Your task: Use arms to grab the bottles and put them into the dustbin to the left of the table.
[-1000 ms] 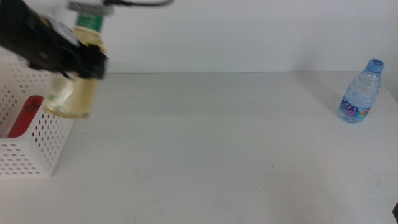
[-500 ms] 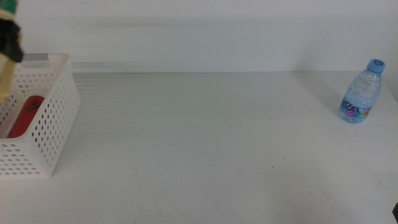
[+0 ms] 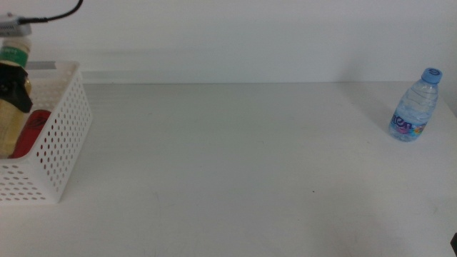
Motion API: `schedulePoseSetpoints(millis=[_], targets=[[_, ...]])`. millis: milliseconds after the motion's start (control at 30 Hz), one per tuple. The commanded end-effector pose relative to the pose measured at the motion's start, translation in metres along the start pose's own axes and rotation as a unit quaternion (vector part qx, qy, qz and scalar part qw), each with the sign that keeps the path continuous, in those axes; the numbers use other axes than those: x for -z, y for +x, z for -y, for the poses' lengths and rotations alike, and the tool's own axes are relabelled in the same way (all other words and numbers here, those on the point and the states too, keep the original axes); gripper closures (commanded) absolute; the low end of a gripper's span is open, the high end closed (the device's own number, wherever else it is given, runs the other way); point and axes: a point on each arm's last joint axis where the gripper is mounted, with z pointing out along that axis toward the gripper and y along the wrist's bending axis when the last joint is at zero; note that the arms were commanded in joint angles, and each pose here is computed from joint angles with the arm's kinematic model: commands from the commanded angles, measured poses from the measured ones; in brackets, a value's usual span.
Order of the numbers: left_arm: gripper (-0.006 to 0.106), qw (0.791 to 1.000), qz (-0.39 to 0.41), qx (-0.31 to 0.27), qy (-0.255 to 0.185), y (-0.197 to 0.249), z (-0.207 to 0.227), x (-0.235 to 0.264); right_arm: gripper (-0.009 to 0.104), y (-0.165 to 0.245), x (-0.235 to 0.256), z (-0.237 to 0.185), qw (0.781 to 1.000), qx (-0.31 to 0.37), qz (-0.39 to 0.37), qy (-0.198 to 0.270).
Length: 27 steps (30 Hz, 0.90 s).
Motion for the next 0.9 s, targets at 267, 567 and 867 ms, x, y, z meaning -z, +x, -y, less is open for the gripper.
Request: schedulePoseSetpoints(millis=[267, 567, 867], targets=[[0.087, 1.0, -0.01, 0.003, 0.019, -0.005, 0.0, -0.008, 0.0, -0.011, 0.003, 0.0, 0.998, 0.008, 0.056, 0.001], [0.056, 0.998, -0.052, 0.002, 0.029, -0.001, -0.002, -0.025, 0.0, -0.011, 0.003, 0.0, 0.998, 0.008, 0.056, 0.001], [0.01, 0.998, -0.037, 0.01, 0.047, -0.004, 0.001, -0.025, 0.0, -0.011, 0.003, 0.0, 0.998, 0.008, 0.056, 0.001]])
